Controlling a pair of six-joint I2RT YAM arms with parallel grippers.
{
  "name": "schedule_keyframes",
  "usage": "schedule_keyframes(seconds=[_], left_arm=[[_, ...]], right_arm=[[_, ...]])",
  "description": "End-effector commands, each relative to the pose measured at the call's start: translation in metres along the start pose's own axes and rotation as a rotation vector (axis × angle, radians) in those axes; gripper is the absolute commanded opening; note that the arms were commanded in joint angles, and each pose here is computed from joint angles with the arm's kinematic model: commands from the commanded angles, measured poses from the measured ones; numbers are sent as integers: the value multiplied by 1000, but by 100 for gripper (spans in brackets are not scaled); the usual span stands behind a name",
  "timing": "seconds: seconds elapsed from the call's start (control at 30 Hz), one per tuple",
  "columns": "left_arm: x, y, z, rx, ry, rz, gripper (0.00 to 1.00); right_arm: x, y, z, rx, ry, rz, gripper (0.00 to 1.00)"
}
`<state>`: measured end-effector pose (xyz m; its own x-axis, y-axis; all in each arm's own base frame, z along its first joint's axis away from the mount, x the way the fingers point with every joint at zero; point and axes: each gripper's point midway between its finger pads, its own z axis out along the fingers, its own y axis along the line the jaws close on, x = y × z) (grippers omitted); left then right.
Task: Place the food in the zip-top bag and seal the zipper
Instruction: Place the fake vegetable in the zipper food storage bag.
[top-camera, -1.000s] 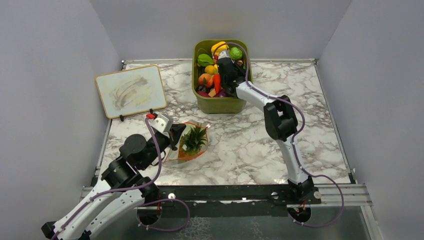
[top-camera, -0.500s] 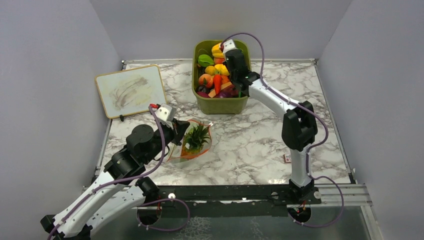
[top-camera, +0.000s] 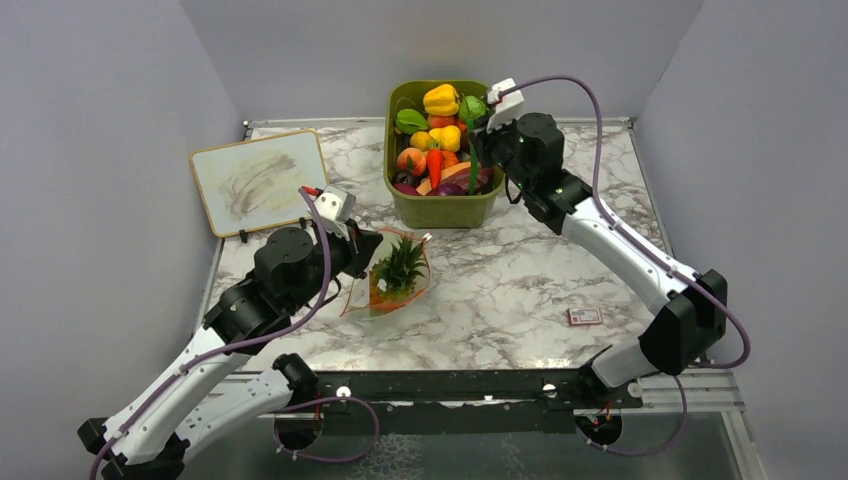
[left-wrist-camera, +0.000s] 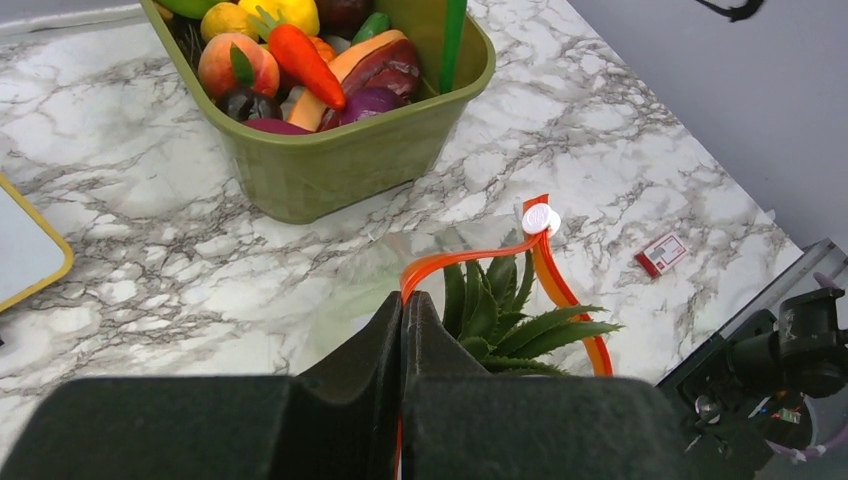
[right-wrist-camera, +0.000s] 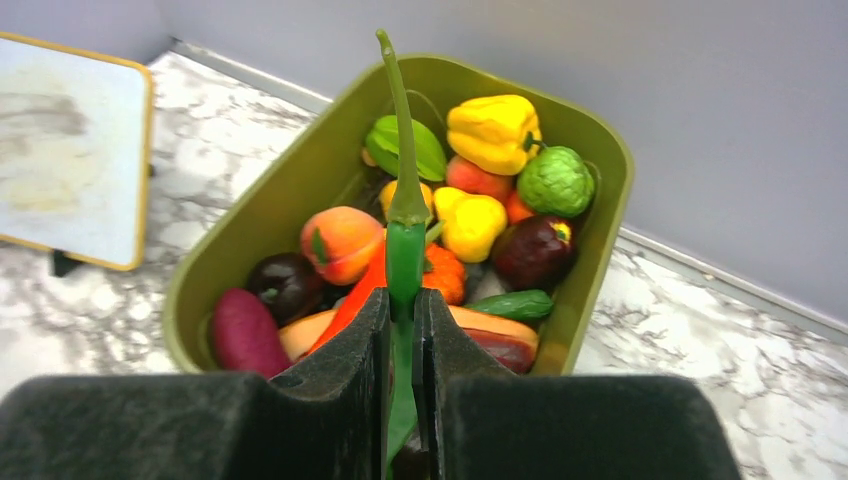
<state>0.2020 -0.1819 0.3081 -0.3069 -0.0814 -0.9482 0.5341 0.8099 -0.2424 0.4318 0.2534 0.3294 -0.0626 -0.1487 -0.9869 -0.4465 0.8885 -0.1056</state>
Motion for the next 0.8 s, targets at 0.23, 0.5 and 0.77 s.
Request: schedule_keyframes(seconds=[0.23,0.5,0.77], left_arm=[[-31,-9,8,-10,-57,-118,0],[-36,-11,19,-25,-53,-153,0],[-37,-12,25,-33,-54,-163,0]], right_arm=[[-19,58,-63,-328,-130,214,4],[-51,65,-104,-413,-258,255,3],[-71,49,-133,-355,-335,229,1]])
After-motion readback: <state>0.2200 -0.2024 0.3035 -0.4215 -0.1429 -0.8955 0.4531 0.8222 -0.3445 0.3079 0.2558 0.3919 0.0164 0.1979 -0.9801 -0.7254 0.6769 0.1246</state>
